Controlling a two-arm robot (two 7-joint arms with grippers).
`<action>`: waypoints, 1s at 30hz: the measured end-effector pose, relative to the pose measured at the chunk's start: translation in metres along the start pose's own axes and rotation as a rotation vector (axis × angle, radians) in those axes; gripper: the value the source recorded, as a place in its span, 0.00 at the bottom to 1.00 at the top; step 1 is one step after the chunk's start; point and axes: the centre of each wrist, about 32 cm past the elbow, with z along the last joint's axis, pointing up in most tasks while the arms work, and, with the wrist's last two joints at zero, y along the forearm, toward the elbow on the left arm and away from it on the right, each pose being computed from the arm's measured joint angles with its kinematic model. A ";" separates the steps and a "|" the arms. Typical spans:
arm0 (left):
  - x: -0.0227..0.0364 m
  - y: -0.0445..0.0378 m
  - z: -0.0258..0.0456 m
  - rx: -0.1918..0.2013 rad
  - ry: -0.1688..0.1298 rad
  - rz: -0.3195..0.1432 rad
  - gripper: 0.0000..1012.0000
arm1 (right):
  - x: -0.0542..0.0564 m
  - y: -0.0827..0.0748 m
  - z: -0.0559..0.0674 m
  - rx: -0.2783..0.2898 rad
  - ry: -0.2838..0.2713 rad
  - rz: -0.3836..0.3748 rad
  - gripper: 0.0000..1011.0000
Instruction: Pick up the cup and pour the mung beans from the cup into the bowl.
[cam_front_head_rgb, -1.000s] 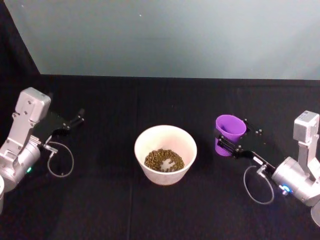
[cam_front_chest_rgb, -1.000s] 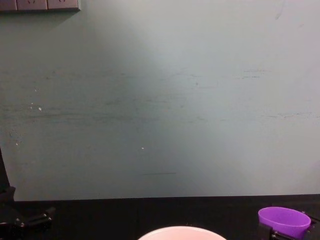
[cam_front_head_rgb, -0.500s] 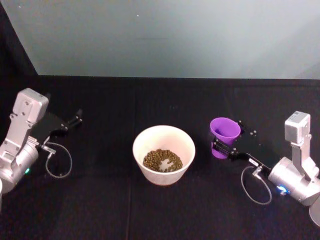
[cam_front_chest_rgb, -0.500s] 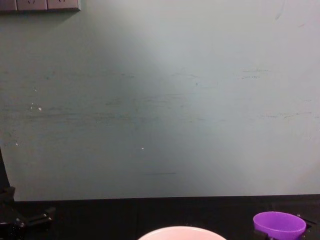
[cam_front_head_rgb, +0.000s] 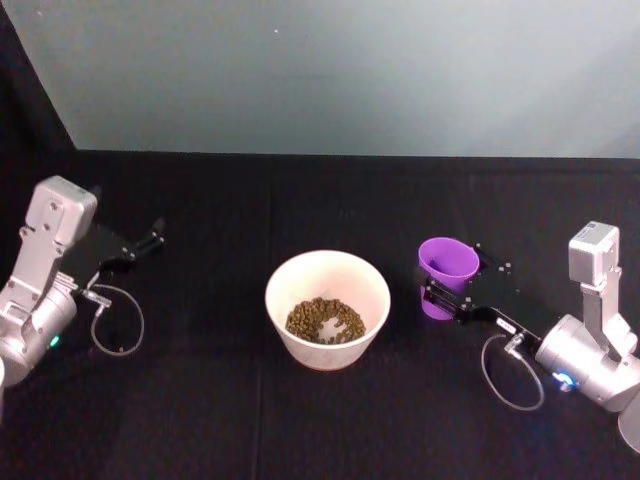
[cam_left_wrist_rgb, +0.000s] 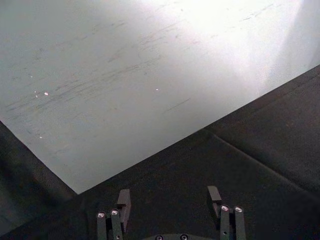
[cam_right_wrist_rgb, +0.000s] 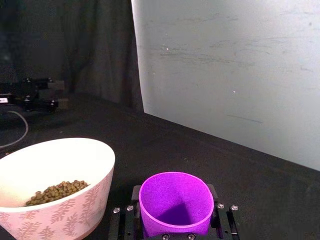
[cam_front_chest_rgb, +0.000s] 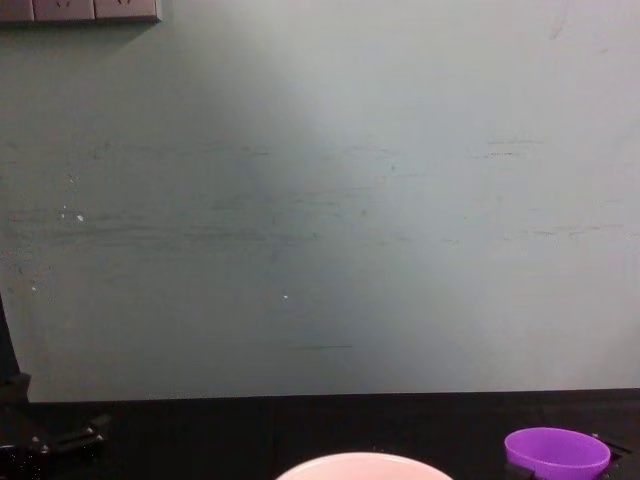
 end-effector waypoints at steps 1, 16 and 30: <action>0.0000 0.0000 0.0000 0.000 0.000 0.000 0.99 | 0.000 0.000 0.000 0.000 0.000 0.000 0.74; 0.0000 0.0000 0.0000 0.000 0.000 0.000 0.99 | 0.000 0.000 0.000 0.002 -0.004 -0.002 0.99; 0.0000 0.0000 0.0000 0.000 0.000 0.000 0.99 | -0.007 -0.006 0.021 0.062 -0.029 -0.023 0.99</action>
